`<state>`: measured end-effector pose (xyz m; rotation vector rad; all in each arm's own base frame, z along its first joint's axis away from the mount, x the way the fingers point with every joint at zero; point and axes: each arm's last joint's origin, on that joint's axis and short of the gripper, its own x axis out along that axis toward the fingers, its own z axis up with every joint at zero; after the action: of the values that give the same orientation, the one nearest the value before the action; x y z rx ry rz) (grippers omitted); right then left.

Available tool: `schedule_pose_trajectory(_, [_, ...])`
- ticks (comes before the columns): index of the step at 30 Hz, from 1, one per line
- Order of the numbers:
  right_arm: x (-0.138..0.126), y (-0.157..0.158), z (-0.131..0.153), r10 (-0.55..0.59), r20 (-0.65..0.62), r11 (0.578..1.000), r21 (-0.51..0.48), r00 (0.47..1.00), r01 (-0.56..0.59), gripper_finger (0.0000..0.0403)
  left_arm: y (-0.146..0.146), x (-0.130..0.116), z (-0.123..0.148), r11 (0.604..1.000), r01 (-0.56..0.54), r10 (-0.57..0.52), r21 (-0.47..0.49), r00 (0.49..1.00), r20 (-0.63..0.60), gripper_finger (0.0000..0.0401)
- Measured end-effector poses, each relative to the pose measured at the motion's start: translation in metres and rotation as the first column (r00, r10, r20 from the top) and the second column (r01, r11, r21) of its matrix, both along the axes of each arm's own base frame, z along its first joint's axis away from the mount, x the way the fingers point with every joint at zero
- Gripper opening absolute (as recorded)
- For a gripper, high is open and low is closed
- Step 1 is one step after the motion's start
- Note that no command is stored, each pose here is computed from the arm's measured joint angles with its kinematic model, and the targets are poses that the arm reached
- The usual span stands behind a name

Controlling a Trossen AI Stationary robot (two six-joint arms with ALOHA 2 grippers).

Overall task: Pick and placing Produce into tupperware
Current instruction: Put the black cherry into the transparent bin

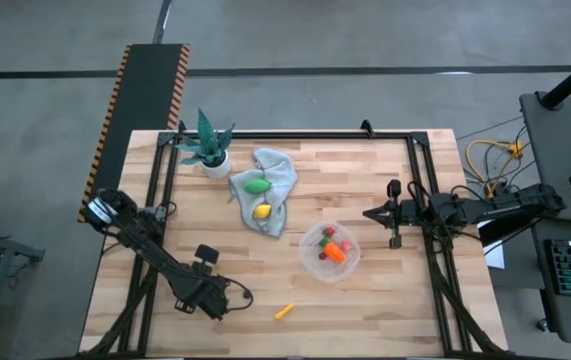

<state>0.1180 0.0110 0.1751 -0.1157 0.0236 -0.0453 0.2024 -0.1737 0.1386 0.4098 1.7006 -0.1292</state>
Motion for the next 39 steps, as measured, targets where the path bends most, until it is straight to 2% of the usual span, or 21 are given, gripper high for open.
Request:
schedule_pose_trajectory(15, [0.000,0.000,0.000,0.000,0.000,1.000,0.000,1.000,0.000,0.0009,-0.007,0.017,0.016,0.999,-0.021,0.015,0.035,0.990,0.140,0.0085])
schedule_pose_trajectory(20, [0.000,0.000,0.000,0.000,0.000,1.000,0.000,1.000,0.000,0.0009,0.000,0.022,0.022,0.995,-0.089,0.081,0.038,0.982,0.169,0.0085])
schedule_pose_trajectory(23, [0.000,0.000,0.000,0.000,-0.001,1.000,0.000,1.000,0.000,0.0009,0.002,0.026,0.029,0.994,-0.098,0.084,0.052,0.971,0.223,0.0085])
schedule_pose_trajectory(31, [0.000,0.000,0.000,0.000,0.000,1.000,0.000,1.000,0.000,0.0009,0.011,0.055,0.052,0.996,-0.085,0.062,0.033,0.897,0.439,0.0086])
schedule_pose_trajectory(39, [0.000,0.000,0.000,0.000,0.000,1.000,0.000,1.000,0.000,0.0009,0.027,0.096,0.074,1.000,0.012,-0.024,0.023,0.799,0.601,0.0086])
